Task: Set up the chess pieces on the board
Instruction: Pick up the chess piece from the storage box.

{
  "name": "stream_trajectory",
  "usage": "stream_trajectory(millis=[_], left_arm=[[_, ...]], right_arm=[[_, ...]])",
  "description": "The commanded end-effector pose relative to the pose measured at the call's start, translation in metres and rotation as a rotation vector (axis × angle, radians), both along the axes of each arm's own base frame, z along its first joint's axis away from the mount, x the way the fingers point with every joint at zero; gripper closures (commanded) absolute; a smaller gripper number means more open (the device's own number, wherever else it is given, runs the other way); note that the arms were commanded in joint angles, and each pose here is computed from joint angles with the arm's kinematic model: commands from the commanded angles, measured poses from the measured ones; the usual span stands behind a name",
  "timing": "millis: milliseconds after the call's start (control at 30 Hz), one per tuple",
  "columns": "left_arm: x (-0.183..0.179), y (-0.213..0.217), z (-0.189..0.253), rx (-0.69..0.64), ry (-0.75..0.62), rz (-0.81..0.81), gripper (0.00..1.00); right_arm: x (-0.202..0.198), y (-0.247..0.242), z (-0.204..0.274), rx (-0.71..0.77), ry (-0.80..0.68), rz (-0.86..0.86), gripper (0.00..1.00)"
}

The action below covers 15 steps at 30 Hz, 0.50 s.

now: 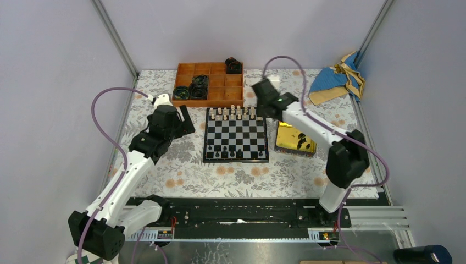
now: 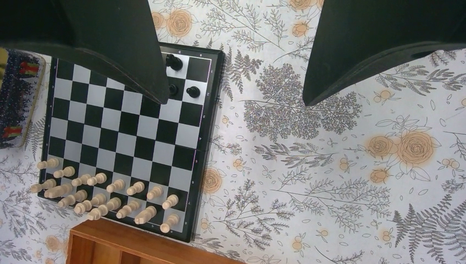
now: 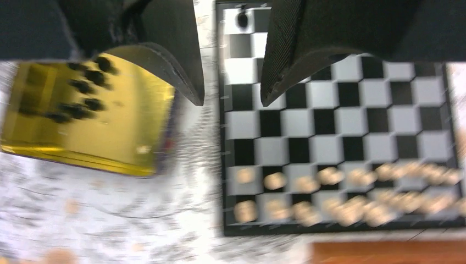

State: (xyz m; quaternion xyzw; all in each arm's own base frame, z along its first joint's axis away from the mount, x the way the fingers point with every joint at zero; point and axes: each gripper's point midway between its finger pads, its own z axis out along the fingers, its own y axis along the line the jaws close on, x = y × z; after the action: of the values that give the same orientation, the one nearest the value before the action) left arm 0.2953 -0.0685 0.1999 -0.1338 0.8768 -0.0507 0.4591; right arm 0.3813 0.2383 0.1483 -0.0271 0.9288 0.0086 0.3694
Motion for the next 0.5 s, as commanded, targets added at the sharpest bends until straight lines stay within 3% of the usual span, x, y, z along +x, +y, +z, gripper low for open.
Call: stream_trajectory(millis=[0, 167, 467], left_arm=[[0.009, -0.003, 0.007, -0.014, -0.040, -0.008, 0.01], [0.010, -0.006, 0.005, -0.023, -0.029, -0.014, 0.01], [0.012, -0.010, 0.001, -0.030, -0.016, -0.026, 0.01]], right_arm=[[0.007, -0.078, 0.011, -0.045, -0.043, -0.217, 0.50], [0.000, -0.132, -0.007, -0.062, -0.008, -0.350, 0.49], [-0.018, -0.181, -0.039, -0.030, 0.051, -0.501, 0.47]])
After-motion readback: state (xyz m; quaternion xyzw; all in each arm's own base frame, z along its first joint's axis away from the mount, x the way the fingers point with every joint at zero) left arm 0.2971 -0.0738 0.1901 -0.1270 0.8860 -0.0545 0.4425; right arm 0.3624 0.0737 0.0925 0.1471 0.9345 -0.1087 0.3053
